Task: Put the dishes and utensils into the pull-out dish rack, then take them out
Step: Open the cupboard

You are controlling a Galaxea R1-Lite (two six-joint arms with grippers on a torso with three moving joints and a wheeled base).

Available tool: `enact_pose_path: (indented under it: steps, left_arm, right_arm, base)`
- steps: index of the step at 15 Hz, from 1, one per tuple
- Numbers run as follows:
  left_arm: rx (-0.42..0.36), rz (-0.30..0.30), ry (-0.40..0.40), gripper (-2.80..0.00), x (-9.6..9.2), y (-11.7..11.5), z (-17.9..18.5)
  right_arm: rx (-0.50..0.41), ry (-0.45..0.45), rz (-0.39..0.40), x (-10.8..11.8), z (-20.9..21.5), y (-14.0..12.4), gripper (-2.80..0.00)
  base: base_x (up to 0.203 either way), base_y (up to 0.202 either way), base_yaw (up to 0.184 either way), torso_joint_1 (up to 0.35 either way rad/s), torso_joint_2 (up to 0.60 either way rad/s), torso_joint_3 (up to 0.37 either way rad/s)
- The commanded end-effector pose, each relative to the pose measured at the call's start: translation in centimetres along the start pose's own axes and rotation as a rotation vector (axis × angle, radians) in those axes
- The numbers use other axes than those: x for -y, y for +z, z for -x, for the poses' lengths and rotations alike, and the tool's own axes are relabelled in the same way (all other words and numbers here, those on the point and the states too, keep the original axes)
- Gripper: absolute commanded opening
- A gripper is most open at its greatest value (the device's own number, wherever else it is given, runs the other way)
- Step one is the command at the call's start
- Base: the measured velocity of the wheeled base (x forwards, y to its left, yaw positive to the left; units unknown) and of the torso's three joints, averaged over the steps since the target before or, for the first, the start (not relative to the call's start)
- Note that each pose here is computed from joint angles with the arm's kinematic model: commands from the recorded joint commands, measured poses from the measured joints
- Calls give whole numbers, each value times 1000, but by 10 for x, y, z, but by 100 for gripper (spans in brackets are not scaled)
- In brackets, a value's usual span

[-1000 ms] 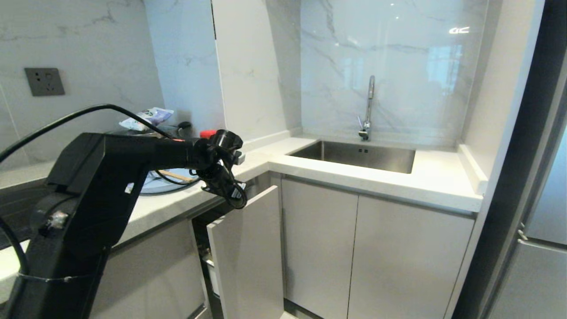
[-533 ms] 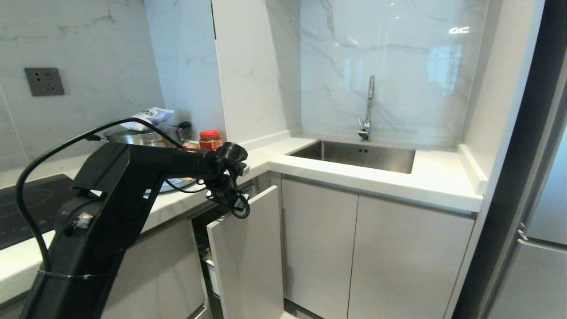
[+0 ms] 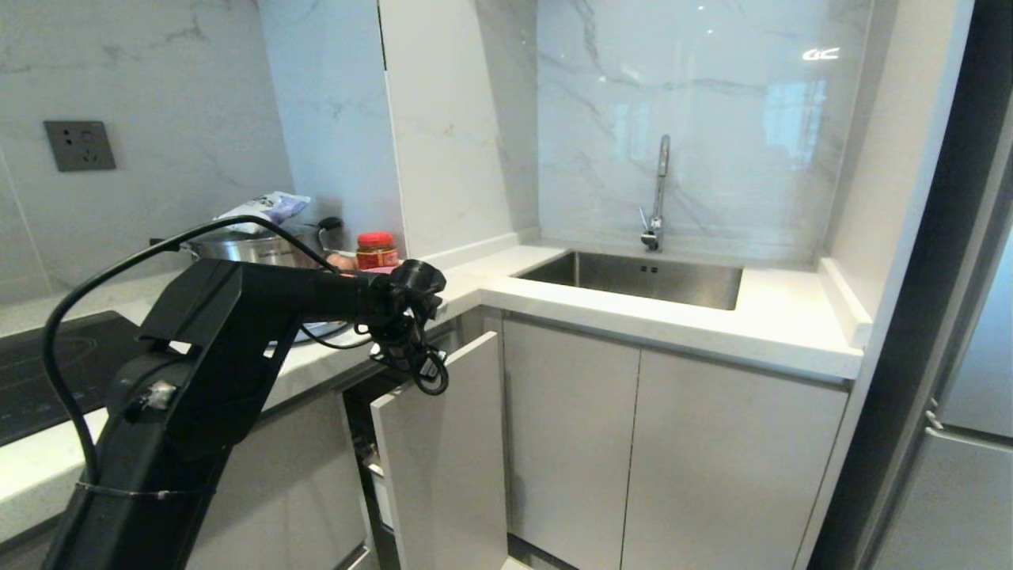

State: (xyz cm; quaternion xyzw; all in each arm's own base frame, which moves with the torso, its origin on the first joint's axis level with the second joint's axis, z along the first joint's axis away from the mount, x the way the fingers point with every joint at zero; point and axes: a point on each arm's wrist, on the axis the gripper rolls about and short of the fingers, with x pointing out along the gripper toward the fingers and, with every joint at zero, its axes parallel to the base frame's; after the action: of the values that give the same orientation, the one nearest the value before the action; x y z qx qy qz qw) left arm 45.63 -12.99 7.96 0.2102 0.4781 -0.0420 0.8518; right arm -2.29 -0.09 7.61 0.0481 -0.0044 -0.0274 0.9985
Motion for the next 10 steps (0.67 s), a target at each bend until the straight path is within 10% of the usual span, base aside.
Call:
enact_pose_path:
  steps: [1,10]
  left_arm:
    - [0,-11,-6,-280,5,1,3]
    - [-12,-42,-145,-280,40,1,22]
  right_arm:
    - [3,0,-1,0,0,0,-280]
    - [5,0,-1,0,0,0,-280]
  base:
    - [0,0,0,0,0,0]
    - [0,0,0,0,0,0]
